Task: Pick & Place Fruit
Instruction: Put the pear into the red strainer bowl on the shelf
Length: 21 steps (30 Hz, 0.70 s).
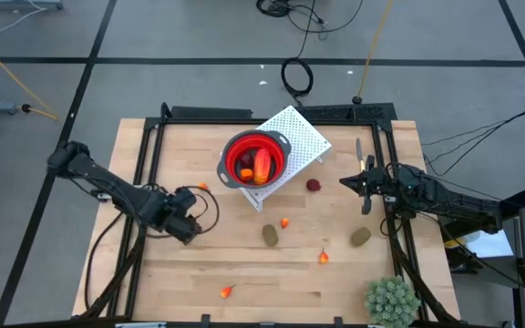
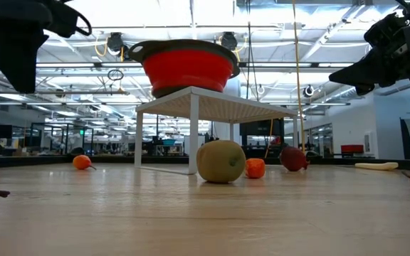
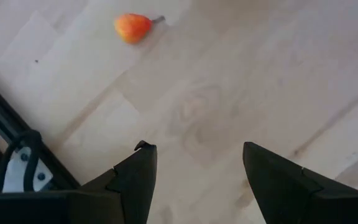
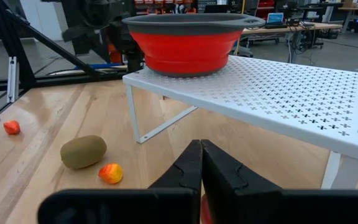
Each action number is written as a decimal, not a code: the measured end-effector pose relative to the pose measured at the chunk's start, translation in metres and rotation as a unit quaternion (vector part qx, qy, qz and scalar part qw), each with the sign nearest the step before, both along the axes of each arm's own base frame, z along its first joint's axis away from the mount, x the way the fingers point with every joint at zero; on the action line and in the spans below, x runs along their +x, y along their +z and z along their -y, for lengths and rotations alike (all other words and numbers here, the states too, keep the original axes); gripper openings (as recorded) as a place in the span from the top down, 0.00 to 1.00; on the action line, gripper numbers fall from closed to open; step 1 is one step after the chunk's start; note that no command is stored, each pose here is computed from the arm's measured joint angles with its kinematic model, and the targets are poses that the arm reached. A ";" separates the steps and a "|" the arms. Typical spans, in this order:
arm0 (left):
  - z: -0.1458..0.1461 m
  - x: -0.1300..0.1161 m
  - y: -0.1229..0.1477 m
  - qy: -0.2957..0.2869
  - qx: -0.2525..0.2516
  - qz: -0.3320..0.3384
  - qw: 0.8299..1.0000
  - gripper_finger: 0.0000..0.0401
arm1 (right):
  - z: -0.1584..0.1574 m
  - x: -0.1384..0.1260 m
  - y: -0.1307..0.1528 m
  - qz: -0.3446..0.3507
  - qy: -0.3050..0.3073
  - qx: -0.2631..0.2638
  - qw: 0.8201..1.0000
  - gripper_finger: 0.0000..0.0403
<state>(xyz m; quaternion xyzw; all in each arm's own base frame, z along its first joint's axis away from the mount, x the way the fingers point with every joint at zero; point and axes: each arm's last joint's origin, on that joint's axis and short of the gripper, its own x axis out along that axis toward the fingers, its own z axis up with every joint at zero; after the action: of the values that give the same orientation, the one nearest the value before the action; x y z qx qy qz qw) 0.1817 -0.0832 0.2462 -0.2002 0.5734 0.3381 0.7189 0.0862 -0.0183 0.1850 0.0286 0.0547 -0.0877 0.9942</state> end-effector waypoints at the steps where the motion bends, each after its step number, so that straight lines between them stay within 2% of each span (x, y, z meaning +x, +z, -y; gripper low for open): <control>1: -0.003 -0.004 -0.001 0.002 0.001 0.008 1.000 0.40 | 0.000 0.000 0.000 0.000 0.000 0.000 1.000 1.00; 12: -0.038 -0.042 -0.021 -0.012 -0.018 0.071 0.997 0.40 | 0.000 0.000 0.000 0.000 0.000 0.000 1.000 1.00; 21: -0.063 -0.049 -0.038 -0.032 -0.013 0.120 0.992 0.40 | 0.000 0.000 0.000 0.001 0.000 0.000 1.000 1.00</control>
<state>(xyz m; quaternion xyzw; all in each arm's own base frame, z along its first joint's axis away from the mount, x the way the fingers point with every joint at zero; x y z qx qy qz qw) 0.1327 -0.0206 0.2081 -0.2306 0.4935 0.2807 0.7903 0.0862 -0.0184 0.1851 0.0284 0.0538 -0.0879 0.9943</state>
